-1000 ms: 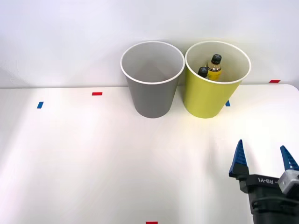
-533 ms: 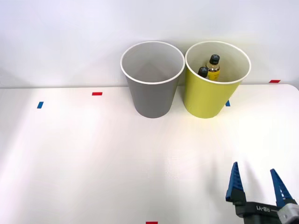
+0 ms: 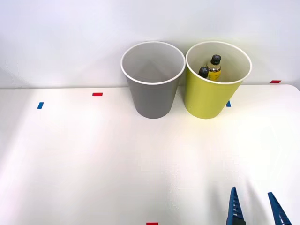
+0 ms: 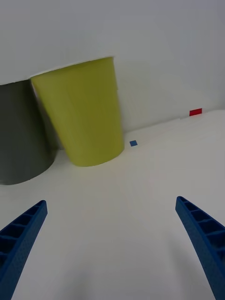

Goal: Put cans in the gray bin, plastic bottles in the light green bin

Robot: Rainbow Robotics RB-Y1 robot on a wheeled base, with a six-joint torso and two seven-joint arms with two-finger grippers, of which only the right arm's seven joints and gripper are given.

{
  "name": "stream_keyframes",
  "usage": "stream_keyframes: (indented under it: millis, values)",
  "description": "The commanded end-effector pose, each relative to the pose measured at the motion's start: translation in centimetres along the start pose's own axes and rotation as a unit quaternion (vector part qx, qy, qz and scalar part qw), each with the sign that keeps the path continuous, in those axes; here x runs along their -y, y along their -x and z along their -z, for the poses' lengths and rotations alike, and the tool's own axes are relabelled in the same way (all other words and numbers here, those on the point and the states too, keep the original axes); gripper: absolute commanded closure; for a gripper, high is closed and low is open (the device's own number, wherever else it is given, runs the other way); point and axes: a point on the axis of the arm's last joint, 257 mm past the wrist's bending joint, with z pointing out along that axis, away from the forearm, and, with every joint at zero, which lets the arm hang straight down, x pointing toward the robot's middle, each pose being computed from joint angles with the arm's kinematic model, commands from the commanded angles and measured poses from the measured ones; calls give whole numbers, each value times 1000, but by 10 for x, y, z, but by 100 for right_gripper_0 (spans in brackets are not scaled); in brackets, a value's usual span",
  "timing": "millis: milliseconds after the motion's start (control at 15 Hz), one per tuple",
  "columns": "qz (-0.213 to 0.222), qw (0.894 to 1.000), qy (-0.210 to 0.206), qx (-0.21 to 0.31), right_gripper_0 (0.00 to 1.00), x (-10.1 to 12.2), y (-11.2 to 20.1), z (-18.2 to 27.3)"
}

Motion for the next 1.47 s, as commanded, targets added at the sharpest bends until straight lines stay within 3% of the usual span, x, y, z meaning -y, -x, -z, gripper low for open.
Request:
stream_keyframes:
  millis: [67, 267, 533, 1467]
  values:
    - [28, 999, 44, -10, 5, -16, -5, 3]
    - [50, 997, 64, -14, 6, -25, -7, 6]
    - [43, 997, 57, -14, 6, -33, -10, 8]
    - [52, 996, 50, -46, 6, -27, -21, 32]
